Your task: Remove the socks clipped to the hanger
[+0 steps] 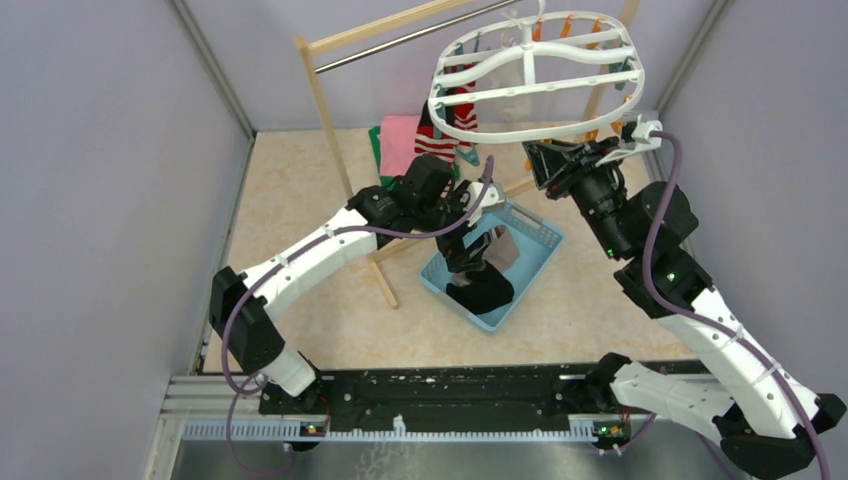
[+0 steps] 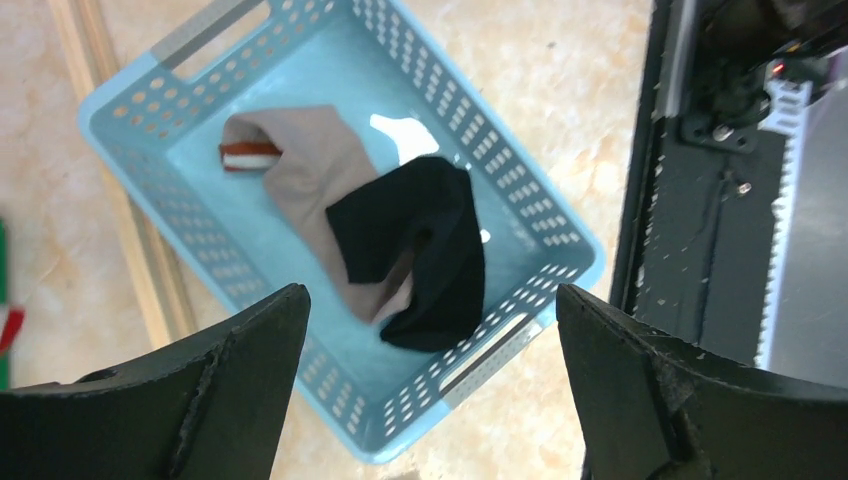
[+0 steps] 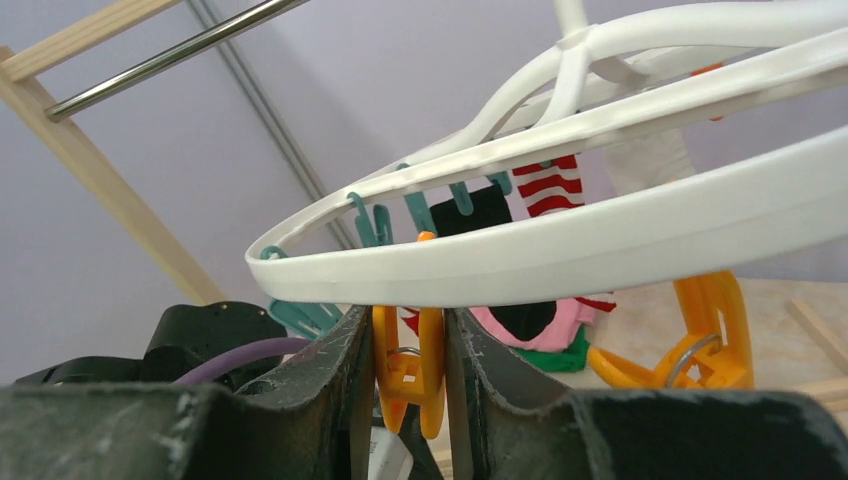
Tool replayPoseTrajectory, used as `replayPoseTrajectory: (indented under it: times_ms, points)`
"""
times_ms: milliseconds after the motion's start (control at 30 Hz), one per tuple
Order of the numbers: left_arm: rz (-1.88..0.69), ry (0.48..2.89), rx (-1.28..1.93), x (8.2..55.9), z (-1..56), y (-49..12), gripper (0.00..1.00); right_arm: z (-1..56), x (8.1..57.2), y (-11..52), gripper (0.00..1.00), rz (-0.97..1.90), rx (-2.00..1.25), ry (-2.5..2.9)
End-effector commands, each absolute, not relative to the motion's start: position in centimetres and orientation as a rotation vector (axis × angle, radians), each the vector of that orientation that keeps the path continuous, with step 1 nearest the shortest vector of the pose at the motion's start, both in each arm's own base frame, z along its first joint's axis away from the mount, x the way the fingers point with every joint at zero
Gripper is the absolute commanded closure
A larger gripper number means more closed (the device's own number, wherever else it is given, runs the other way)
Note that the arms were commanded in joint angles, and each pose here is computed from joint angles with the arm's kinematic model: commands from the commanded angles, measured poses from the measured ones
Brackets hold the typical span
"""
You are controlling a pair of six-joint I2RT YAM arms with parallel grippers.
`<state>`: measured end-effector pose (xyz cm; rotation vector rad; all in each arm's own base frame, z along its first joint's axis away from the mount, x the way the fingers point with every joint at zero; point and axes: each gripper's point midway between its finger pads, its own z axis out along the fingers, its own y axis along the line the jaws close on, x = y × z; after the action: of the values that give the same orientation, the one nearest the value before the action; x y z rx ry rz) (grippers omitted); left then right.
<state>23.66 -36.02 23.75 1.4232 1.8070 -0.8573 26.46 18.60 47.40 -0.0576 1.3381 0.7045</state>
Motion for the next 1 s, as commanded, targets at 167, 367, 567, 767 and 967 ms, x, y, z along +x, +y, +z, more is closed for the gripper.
replayPoseTrajectory:
  times_ms: [167,367,567,767,967]
  points:
    - [-0.725,1.744,1.478,21.4,26.1,-31.1,0.01,47.6,26.9,14.2,1.00,0.537,0.059,1.347]
    - [-0.599,1.757,1.206,24.2,27.2,-28.7,0.01,47.2,27.0,12.1,1.00,0.452,0.127,1.355]
    - [-0.578,1.786,1.016,29.0,28.9,-27.9,0.01,47.7,26.9,10.7,1.00,0.422,0.196,1.338]
    - [-0.643,1.825,0.819,33.8,30.9,-27.8,0.02,48.9,26.7,9.4,0.99,0.401,0.259,1.315]
    - [-0.917,1.737,0.959,31.5,31.6,-30.6,0.30,49.1,26.8,9.7,0.93,0.403,0.248,1.325]
